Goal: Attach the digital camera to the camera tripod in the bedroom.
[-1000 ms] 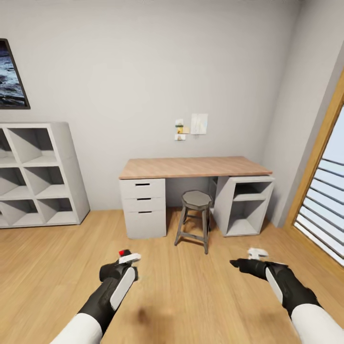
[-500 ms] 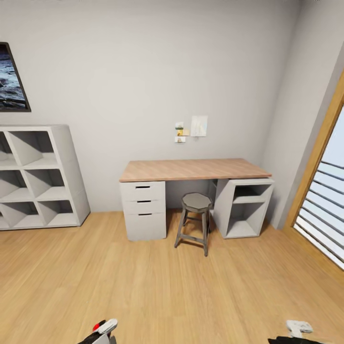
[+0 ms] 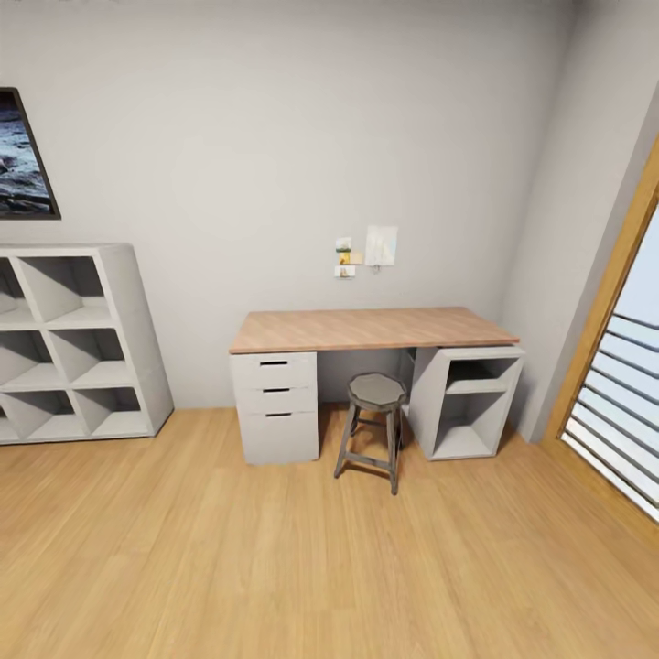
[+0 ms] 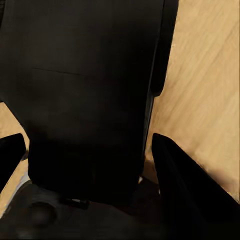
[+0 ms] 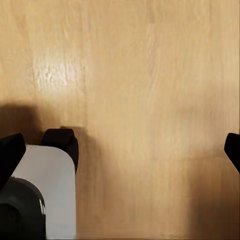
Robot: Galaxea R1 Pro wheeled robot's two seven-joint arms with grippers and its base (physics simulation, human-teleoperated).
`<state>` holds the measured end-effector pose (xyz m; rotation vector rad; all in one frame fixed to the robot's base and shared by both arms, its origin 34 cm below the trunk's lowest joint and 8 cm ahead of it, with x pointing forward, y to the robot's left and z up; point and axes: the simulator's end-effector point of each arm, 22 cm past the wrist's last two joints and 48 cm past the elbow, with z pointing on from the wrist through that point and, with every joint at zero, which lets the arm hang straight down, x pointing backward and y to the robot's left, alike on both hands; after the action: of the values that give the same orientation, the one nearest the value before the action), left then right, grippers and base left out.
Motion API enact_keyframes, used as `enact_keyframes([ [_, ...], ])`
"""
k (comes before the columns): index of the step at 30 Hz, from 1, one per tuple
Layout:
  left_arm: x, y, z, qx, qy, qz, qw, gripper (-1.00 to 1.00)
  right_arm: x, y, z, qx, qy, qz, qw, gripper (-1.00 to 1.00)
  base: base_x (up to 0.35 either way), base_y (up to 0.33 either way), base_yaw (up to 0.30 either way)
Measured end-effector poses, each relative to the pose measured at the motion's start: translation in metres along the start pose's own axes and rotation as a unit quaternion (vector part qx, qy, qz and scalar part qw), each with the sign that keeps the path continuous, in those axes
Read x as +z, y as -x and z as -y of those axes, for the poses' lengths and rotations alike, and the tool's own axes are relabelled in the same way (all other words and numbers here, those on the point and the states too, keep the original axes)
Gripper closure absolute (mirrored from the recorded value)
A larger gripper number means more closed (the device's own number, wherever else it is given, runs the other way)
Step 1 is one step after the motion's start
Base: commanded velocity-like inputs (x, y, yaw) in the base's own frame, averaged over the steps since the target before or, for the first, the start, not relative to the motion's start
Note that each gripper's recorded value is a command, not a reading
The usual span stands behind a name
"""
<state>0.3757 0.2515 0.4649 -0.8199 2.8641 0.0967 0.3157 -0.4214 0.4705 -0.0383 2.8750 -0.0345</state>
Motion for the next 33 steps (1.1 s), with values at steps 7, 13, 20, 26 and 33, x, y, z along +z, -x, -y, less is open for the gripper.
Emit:
enact_keyframes([
  [7, -0.005, -0.075, -0.030, 0.013, 0.016, -0.029, 0.9993, 1.00, -0.005, 0.001, -0.015, -0.012, -0.025, 0.004, 0.9996, -1.00, 0.000, 0.000, 0.000],
  [13, -0.014, -0.088, -0.037, 0.015, 0.017, -0.031, 0.9993, 1.00, -0.015, 0.004, -0.014, -0.014, -0.031, 0.005, 0.9994, -1.00, 0.000, 0.000, 0.000],
  [20, -0.025, -0.069, -0.035, 0.004, 0.010, 0.015, 0.9998, 1.00, -0.026, 0.007, -0.005, -0.015, -0.056, 0.005, 0.9983, -1.00, 0.000, 0.000, 0.000],
  [26, -0.034, -0.065, -0.035, 0.002, 0.009, 0.022, 0.9997, 1.00, -0.036, 0.009, -0.002, -0.014, -0.066, 0.004, 0.9977, -1.00, 0.000, 0.000, 0.000],
  [33, -0.045, -0.062, -0.036, 0.001, 0.009, 0.025, 0.9996, 1.00, -0.046, 0.012, 0.000, -0.014, -0.072, 0.003, 0.9973, -1.00, 0.000, 0.000, 0.000],
])
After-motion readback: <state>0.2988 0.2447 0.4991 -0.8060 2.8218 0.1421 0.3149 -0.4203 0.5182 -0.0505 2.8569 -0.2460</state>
